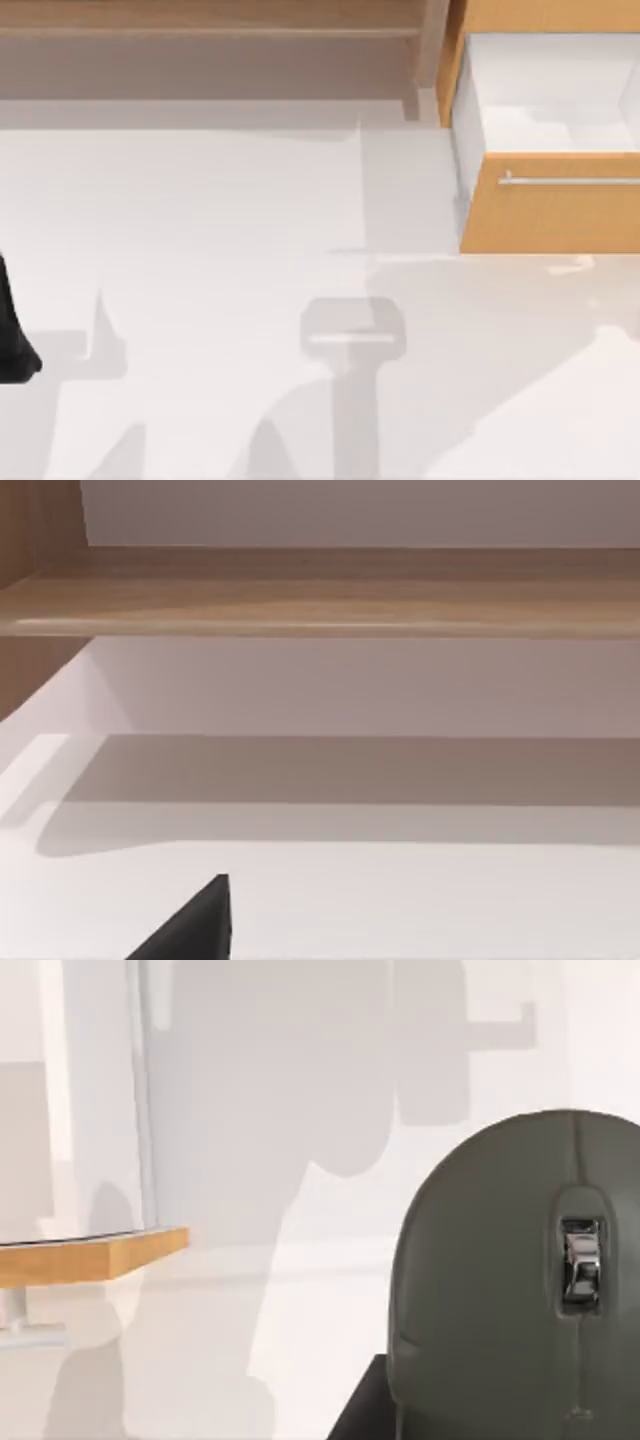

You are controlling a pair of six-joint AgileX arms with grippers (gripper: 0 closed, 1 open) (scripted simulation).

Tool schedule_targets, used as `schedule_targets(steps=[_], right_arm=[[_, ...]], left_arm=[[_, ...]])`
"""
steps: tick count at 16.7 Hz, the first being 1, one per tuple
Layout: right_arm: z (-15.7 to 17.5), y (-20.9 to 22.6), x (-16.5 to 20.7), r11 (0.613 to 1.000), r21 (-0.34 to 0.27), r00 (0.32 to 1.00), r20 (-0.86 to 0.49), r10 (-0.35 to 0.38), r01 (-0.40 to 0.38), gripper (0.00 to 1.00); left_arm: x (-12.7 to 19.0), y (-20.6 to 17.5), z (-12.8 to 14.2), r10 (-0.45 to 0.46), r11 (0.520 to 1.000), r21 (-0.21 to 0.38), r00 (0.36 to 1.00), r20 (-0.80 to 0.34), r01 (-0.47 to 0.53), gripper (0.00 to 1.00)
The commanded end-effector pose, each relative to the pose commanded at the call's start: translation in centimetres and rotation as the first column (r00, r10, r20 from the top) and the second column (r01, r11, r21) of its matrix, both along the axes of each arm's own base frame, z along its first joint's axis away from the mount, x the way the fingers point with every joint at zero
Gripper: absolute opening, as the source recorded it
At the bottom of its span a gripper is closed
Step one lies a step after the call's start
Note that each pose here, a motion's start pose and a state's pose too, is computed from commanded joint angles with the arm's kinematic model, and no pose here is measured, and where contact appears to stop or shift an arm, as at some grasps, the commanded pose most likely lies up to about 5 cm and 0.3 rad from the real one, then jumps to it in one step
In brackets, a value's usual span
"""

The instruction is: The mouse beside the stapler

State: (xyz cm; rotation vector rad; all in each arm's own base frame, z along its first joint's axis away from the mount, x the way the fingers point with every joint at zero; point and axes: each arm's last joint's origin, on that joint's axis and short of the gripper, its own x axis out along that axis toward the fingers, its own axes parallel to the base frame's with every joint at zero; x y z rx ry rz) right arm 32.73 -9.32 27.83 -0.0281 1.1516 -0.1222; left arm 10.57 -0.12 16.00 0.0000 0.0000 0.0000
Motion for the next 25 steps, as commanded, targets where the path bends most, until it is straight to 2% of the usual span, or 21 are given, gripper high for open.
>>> schedule_targets(steps=[3,6,13,17,25], right_arm=[[-2.1,-3.0,-4.6,1.000,-0.023,0.998,-0.068,0.006,-0.008,0.00],[-4.9,-4.8,-9.2,1.000,-0.015,0.989,-0.146,0.015,-0.018,0.00],[-10.7,-5.4,-17.4,0.996,0.077,0.959,-0.278,0.053,-0.033,0.00],[-12.2,-4.9,-19.3,0.993,0.114,0.950,-0.303,0.068,-0.035,0.00],[-12.3,-4.9,-19.3,0.992,0.117,0.950,-0.305,0.071,-0.036,0.00]], left_arm=[[0.0,0.0,0.0,0.000,1.000,0.000,1.000,0.000,0.000,1.00],[0.0,0.0,0.0,0.000,1.000,0.000,1.000,0.000,0.000,1.00],[0.0,0.0,0.0,0.000,1.000,0.000,1.000,0.000,0.000,1.00],[0.0,0.0,0.0,0.000,1.000,0.000,1.000,0.000,0.000,1.00],[0.0,0.0,0.0,0.000,1.000,0.000,1.000,0.000,0.000,1.00]])
